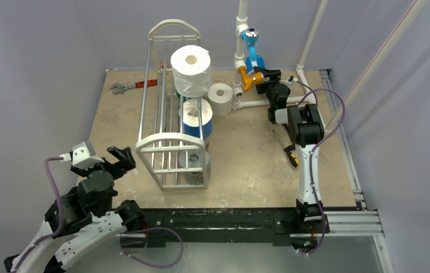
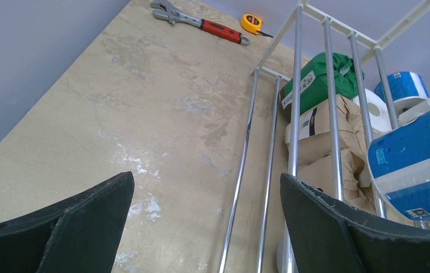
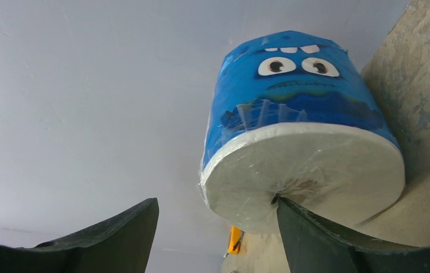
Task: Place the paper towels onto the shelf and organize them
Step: Pick up the paper towel from the center of the board.
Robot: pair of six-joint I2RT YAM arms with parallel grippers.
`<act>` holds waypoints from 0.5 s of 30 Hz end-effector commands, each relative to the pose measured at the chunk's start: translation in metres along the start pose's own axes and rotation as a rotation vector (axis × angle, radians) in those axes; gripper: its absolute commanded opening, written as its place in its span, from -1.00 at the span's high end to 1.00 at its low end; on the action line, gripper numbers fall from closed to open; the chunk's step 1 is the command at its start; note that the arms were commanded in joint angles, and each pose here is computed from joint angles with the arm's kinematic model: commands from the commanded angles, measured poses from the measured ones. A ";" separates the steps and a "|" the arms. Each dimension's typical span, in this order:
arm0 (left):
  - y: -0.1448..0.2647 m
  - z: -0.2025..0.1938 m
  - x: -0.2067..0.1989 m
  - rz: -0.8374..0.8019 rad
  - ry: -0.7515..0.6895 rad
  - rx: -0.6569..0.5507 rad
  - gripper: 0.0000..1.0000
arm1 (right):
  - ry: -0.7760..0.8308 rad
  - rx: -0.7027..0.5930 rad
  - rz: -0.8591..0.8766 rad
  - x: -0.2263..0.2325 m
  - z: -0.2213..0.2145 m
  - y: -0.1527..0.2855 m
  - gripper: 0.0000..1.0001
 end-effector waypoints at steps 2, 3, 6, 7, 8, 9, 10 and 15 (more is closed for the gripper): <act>-0.002 0.001 -0.001 0.014 0.008 -0.024 -1.00 | 0.005 -0.052 0.075 0.018 0.006 -0.012 -0.52; -0.002 0.000 -0.002 0.016 0.007 -0.025 -1.00 | 0.013 -0.056 0.066 0.016 0.006 -0.014 -0.52; -0.004 -0.001 -0.003 0.021 0.000 -0.024 -1.00 | 0.018 -0.069 0.050 0.013 0.007 -0.020 -0.53; -0.004 -0.001 -0.003 0.022 -0.003 -0.024 -1.00 | 0.018 -0.069 0.046 0.012 0.007 -0.023 -0.52; -0.004 -0.001 -0.003 0.023 -0.003 -0.023 -1.00 | 0.017 -0.065 0.037 0.010 0.007 -0.024 -0.52; -0.004 -0.001 -0.003 0.024 -0.006 -0.022 -1.00 | 0.017 -0.065 0.028 0.007 0.007 -0.025 -0.52; -0.004 -0.001 -0.003 0.025 -0.006 -0.023 -1.00 | 0.014 -0.064 0.022 0.005 0.006 -0.026 -0.52; -0.005 -0.004 -0.003 0.032 -0.006 -0.021 -1.00 | -0.006 -0.066 0.000 -0.004 0.006 -0.031 -0.44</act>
Point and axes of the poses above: each gripper's point midway between its finger pads, its own y axis back along the fingers, its own x axis along the line the jaws close on, z = x × y, the point moved 10 cm from there along y, back along the fingers, and after that the axes turned 5 degrees about y, right-handed, at the moved point
